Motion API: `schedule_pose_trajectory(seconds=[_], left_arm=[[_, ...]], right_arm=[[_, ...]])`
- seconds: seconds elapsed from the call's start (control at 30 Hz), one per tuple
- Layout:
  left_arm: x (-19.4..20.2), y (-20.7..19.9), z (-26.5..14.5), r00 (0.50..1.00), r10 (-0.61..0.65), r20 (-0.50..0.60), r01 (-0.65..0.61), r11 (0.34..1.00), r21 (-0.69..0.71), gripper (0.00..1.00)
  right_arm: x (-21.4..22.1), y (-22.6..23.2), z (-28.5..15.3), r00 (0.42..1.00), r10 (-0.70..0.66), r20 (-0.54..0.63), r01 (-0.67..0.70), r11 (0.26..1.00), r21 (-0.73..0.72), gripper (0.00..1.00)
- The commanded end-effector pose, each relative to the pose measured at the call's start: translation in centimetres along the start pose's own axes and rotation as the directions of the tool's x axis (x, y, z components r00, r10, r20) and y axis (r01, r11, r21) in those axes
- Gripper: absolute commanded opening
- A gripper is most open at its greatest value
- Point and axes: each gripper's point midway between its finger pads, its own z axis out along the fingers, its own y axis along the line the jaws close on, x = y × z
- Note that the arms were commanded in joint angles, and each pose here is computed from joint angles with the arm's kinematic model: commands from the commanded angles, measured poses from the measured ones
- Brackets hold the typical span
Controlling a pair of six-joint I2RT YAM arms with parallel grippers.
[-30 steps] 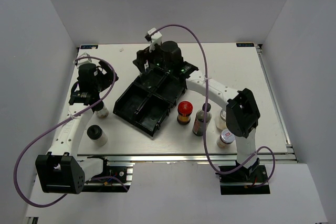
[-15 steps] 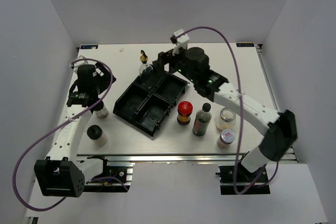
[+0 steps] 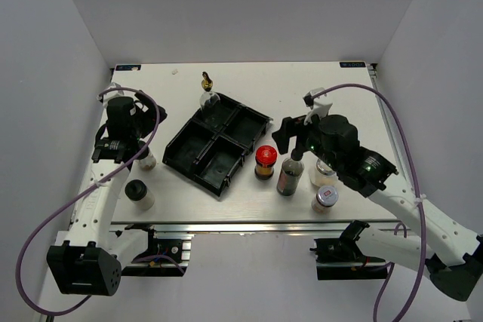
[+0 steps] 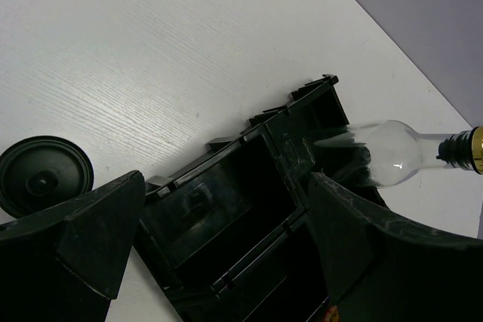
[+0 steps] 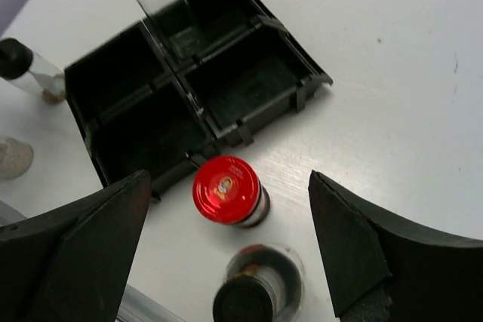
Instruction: Organize the condiment bottles
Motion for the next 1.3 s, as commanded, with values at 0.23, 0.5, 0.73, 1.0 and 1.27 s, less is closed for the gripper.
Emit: schedule_pose_trajectory(seconds=[0.23,0.5,0.73,1.0,1.27], left_arm=[[0.5,0.5,-0.7,1.0,-0.014,-0.004,0.014,1.0,-0.001,0.98],[0.8,0.9,0.0,1.0,-0.014,-0.013,0.014,1.0,-0.025,0.98],[0.7,1.1,0.2,1.0,-0.012,-0.008,0.011,0.999,-0.038,0.98],[0.3,0.9,0.8,1.0,-0.007,0.005,0.007,0.999,-0.041,0.98],[-1.7,0.2,1.1,0.999,0.008,0.047,-0.006,0.999,-0.051,0.98]], right_arm=[[6.5,-2.1,-1.2,0.987,-0.004,-0.163,0.02,0.995,0.095,0.89],[9.0,-2.9,-0.6,0.985,-0.004,-0.17,0.029,0.989,0.146,0.73],[6.7,-4.2,-1.1,0.998,0.02,-0.059,-0.006,0.974,0.228,0.18],[0.1,-6.1,-1.7,0.996,-0.053,0.075,0.02,0.924,0.381,0.03],[-8.7,-6.2,1.8,0.959,-0.175,0.224,0.061,0.896,0.439,0.0]])
